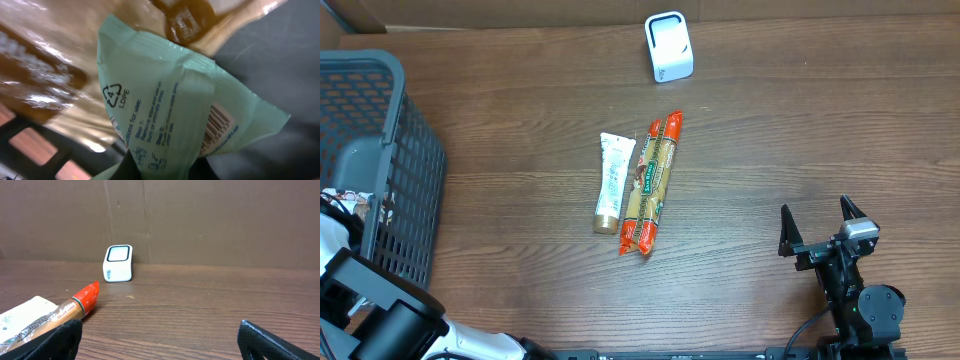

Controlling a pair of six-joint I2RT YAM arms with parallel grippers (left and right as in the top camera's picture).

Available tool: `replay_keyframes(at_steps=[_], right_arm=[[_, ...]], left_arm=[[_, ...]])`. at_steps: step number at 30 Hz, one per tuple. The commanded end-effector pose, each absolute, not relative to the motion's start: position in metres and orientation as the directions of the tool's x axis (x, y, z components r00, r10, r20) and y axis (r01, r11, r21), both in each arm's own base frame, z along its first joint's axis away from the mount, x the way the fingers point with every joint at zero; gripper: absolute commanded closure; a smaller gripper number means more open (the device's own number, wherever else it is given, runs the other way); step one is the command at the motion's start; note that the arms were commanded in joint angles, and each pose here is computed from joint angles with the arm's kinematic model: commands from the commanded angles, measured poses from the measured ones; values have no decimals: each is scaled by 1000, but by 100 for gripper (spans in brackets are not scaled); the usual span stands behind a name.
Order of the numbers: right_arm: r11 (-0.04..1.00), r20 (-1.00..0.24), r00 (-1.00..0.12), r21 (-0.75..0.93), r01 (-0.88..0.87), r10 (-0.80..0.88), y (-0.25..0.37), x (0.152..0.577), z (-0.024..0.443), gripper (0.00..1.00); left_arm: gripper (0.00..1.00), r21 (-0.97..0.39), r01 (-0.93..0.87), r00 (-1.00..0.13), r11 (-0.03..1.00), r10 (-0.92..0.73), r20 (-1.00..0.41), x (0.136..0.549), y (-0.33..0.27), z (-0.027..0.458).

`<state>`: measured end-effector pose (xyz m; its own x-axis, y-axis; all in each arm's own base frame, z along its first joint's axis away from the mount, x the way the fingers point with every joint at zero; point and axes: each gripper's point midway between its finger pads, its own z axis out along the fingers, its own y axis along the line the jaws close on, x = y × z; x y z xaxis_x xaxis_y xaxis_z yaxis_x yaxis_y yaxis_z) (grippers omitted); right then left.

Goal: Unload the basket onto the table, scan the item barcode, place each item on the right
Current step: 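Reach into the basket and grasp the mint-green packet with the left gripper, then place the mint-green packet left of the Pantene tube and release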

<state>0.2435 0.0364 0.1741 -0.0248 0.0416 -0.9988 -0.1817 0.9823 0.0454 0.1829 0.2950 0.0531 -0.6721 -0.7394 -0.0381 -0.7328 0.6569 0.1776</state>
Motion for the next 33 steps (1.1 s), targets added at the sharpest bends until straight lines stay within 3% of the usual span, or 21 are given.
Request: replay_keyframes(at_steps=[1,11,16,21,25,30,33], right_arm=[[983,-999,-20,41,-179,38,36,244,172,0],[983,-999,-20,41,-179,38,36,244,172,0],[983,-999,-20,41,-179,38,36,244,172,0],[983,-999,-20,41,-179,38,36,244,172,0],[983,-999,-20,41,-179,38,36,244,172,0],[983,-999,-20,41,-179,38,36,244,172,0],[983,-999,-20,41,-179,38,36,244,172,0]], left_arm=[[96,197,-716,-697,670,-701,-148,213,317,98],[96,181,-710,-671,681,-576,-467,288,326,259],[96,-67,-566,-583,822,-457,-672,357,267,348],[96,-306,-206,-553,929,-369,-747,398,157,409],[96,-335,-83,-663,939,-303,-685,399,87,396],[96,-78,-198,-830,977,-209,-516,392,65,331],[96,-54,-179,-897,982,-186,-400,390,38,288]])
